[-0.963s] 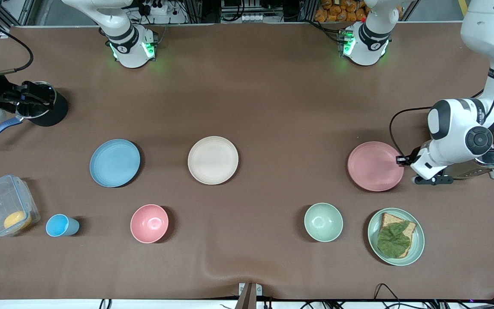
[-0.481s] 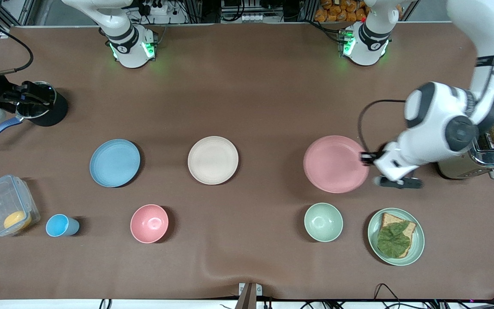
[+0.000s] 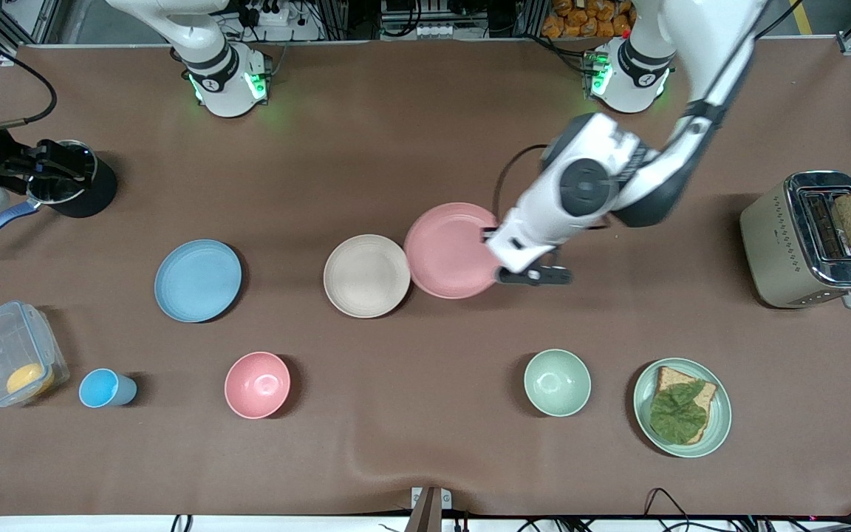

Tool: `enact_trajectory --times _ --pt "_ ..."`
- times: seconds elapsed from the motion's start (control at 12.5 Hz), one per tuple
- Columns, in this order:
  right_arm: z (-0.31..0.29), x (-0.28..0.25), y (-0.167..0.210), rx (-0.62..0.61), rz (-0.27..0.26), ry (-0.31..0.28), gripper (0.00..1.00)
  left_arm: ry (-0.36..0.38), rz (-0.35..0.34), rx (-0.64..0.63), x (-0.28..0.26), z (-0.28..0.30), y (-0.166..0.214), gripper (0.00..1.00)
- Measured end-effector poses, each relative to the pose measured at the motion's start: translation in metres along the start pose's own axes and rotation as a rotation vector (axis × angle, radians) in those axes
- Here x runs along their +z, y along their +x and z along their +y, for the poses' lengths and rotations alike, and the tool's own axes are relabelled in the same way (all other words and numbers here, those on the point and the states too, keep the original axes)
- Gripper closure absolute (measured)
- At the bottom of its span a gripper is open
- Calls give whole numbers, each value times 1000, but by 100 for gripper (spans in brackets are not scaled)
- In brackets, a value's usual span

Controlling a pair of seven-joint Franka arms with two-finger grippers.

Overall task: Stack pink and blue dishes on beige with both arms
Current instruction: 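Carry the pink plate onto the beige plate while the right gripper reaches the blue plate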

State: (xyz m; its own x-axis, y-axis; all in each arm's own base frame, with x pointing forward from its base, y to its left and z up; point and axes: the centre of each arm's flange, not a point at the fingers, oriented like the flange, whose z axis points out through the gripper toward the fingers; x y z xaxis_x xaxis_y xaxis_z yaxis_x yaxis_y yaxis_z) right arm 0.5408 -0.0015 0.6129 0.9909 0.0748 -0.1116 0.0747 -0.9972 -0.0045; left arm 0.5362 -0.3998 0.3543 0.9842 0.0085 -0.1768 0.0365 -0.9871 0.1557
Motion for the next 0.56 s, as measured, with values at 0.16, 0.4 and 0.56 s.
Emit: enact_trajectory --times 0.16,0.4,0.56 --pt "0 0 0 1 -1 0 0 -48 -1 -36 35 44 -7 95" --pt "8 3 0 17 -5 2 0 -109 3 -59 86 83 -15 95" --pt "17 7 1 33 -13 5 0 -139 27 -62 109 92 -14 95"
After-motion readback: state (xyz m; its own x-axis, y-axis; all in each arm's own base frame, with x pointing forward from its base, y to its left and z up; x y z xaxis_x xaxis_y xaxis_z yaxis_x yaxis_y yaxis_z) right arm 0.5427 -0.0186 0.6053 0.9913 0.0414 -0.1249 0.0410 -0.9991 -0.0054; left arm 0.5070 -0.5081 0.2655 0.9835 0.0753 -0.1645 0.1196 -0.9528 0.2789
